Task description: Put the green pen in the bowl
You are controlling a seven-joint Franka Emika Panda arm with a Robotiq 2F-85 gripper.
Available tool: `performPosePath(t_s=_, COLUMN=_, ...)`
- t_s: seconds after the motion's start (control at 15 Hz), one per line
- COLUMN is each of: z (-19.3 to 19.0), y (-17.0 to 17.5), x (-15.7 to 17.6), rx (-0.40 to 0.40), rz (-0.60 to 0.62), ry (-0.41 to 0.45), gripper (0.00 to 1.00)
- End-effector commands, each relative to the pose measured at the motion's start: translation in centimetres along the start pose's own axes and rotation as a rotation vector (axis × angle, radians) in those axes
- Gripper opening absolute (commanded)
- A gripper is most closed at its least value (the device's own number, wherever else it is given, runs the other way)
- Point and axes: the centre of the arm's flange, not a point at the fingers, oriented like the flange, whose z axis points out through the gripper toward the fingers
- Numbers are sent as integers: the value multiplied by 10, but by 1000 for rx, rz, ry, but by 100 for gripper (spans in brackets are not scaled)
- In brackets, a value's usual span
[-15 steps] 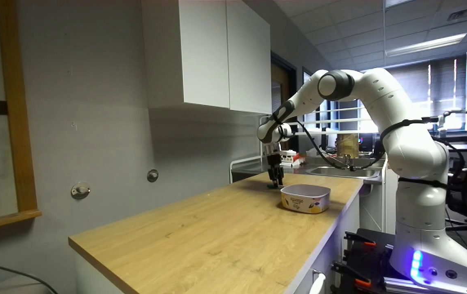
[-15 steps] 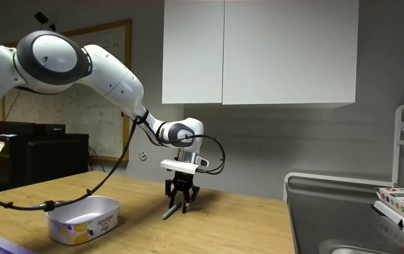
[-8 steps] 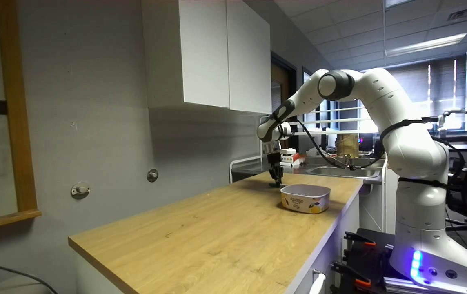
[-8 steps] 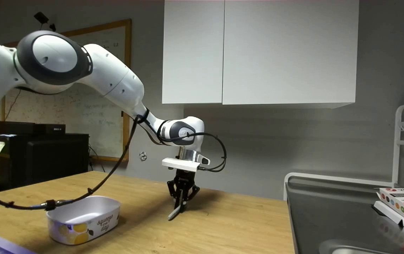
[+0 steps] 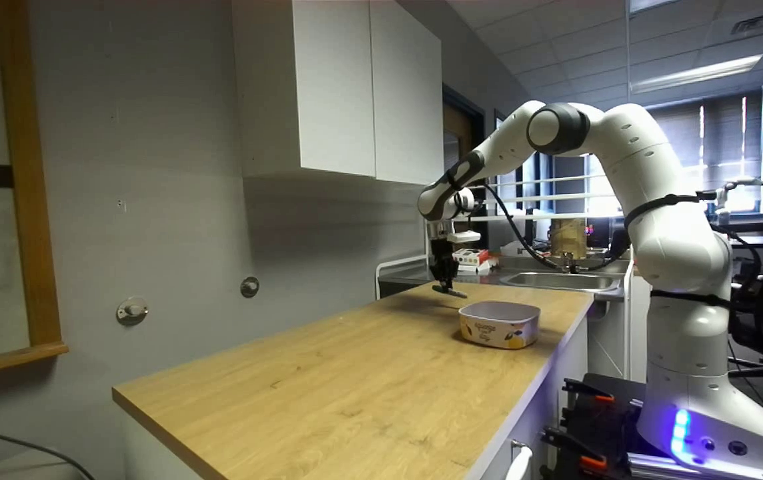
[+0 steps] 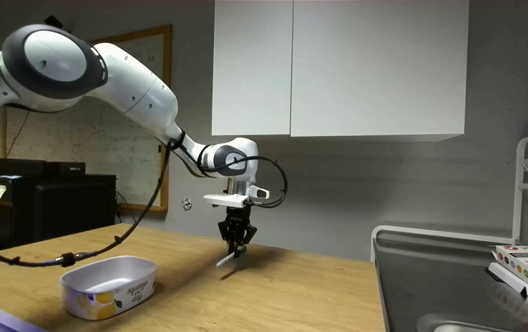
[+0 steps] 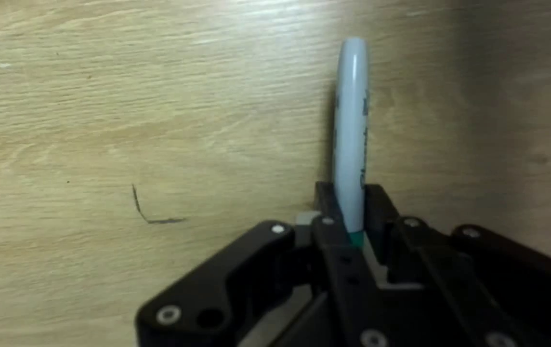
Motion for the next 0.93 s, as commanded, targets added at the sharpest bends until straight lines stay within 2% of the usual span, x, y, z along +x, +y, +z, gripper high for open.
performPosePath(t_s=0.0, z=-41, y=-35, x=-43, rx=-23, rz=153, ry=131, gripper=10)
performPosePath(t_s=0.27, z=-81, y=-66, x=-82, rx=-13, rz=335, ry=268, gripper=10)
performPosePath(t_s=0.47, z=-100, y=-83, x=-114, rx=-69, rz=447, ry=385, gripper=11)
performPosePath(t_s=0.67, z=-100, y=-91, x=-146, rx=-146, rz=542, ry=461, gripper=11)
performPosePath(t_s=0.87, z=-88, y=-110, x=-178, rx=-173, rz=621, ry=481, gripper=11)
